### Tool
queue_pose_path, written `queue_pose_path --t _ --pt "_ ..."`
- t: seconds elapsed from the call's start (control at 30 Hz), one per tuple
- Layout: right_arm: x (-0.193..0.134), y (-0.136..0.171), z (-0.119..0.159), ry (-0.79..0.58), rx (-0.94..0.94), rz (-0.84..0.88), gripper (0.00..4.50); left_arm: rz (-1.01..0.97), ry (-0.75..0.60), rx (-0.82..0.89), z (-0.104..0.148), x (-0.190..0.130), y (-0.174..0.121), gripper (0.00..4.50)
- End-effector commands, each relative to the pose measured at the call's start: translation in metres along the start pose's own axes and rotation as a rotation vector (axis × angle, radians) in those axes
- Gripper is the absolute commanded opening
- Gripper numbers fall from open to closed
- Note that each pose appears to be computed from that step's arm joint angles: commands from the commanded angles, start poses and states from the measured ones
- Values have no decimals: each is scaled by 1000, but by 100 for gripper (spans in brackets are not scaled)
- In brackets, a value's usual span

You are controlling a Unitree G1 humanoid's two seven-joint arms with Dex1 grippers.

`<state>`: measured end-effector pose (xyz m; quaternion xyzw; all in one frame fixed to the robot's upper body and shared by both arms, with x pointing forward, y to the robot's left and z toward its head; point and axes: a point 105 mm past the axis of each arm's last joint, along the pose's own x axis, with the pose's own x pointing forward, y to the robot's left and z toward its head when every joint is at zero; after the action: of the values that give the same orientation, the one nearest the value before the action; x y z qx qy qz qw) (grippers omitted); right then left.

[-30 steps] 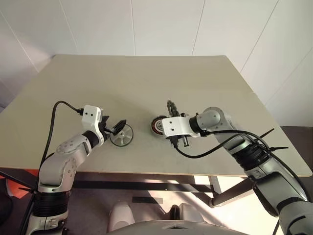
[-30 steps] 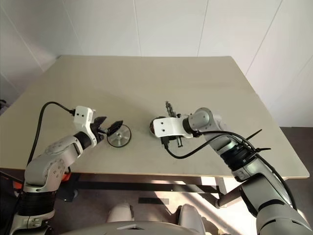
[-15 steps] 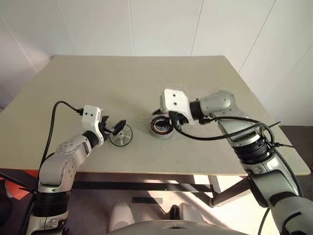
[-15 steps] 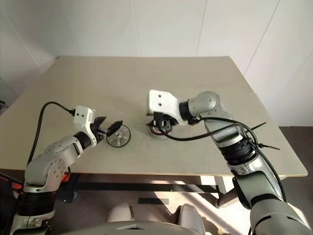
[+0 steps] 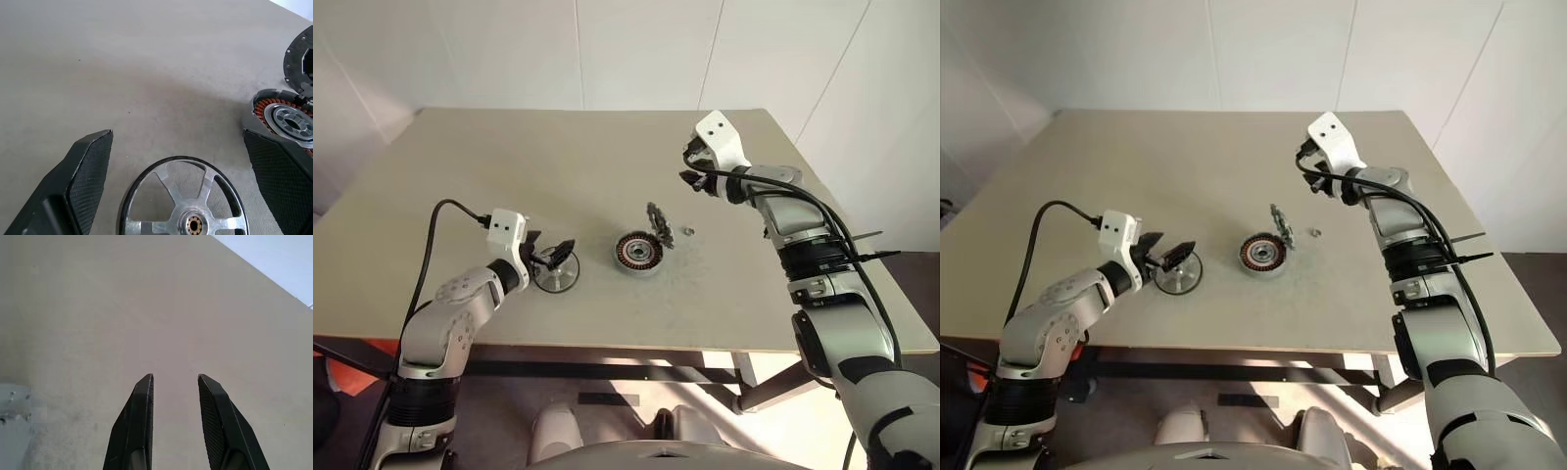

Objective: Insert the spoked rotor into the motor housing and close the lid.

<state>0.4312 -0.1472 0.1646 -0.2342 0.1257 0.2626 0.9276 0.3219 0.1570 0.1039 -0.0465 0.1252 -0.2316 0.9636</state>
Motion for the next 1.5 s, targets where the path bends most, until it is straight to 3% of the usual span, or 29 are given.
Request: queue_pose_path --t 0.03,0.2,0.63,0.73,0.87,1.5 --pt "-4 7 0 -13 -48 44 160 -9 -37 23 10 0 -1 450" --pt "-7 29 -26 50 -58 149 160 -4 -37 14 6 -1 -3 450" --pt "-6 38 -71 137 38 153 160 -11 -32 26 9 -1 -2 450" --pt "-7 36 -80 158 45 136 213 -14 -31 31 10 -2 -1 450" --pt "-7 35 -80 155 37 117 333 -21 -24 36 9 -1 -2 450" --pt "6 55 -112 232 163 134 333 -29 -16 52 12 1 0 450"
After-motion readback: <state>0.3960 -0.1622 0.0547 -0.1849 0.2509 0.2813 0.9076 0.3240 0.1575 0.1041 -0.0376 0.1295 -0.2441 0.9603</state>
